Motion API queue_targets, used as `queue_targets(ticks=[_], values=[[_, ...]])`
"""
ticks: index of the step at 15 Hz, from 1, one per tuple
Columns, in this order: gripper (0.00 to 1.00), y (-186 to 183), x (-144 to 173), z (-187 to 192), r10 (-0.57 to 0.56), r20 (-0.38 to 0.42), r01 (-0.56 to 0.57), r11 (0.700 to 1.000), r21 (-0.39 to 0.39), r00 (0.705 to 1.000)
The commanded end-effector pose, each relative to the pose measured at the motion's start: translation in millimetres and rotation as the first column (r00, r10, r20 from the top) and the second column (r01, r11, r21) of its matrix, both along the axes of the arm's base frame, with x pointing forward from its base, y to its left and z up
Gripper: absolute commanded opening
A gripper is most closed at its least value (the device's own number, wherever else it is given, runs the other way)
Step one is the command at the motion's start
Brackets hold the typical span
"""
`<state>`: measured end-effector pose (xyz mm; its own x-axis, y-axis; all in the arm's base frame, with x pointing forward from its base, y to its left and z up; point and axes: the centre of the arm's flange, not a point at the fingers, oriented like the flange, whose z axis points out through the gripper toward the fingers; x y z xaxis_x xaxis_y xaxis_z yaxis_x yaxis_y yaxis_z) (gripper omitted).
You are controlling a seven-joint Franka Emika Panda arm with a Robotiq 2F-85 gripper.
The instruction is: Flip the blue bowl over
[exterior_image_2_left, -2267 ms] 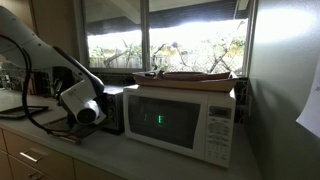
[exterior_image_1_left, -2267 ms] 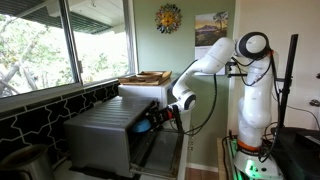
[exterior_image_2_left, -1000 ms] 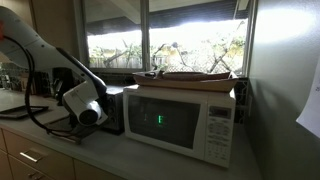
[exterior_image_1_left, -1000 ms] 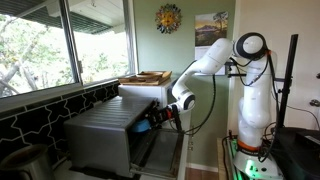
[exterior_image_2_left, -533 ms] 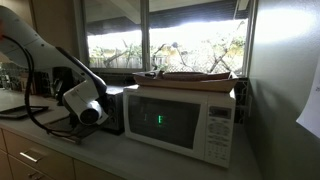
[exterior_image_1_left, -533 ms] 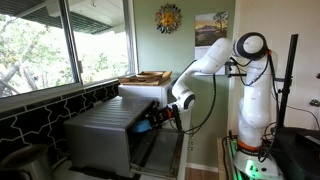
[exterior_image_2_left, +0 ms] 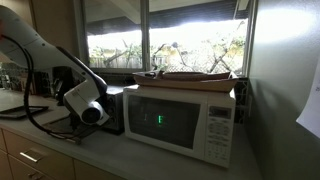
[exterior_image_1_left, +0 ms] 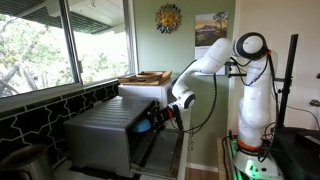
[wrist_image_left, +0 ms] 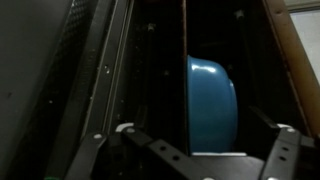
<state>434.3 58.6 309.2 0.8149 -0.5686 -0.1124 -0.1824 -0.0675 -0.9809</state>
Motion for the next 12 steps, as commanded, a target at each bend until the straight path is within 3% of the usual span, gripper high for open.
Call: queue_targets(ticks=[1,6,11,12], values=[[0.67,-6,-5,4,0.004,-0.013,-0.004,1.000,-0.015,1.000],[0.27,-9,-5,13,0.010,0.004,-0.010,1.000,-0.021,1.000],[0.25,-11,-7,15,0.034,-0.008,-0.034,0.998,-0.047,0.999],[0.42,-11,-7,15,0.040,-0.013,-0.041,0.998,-0.053,0.999]])
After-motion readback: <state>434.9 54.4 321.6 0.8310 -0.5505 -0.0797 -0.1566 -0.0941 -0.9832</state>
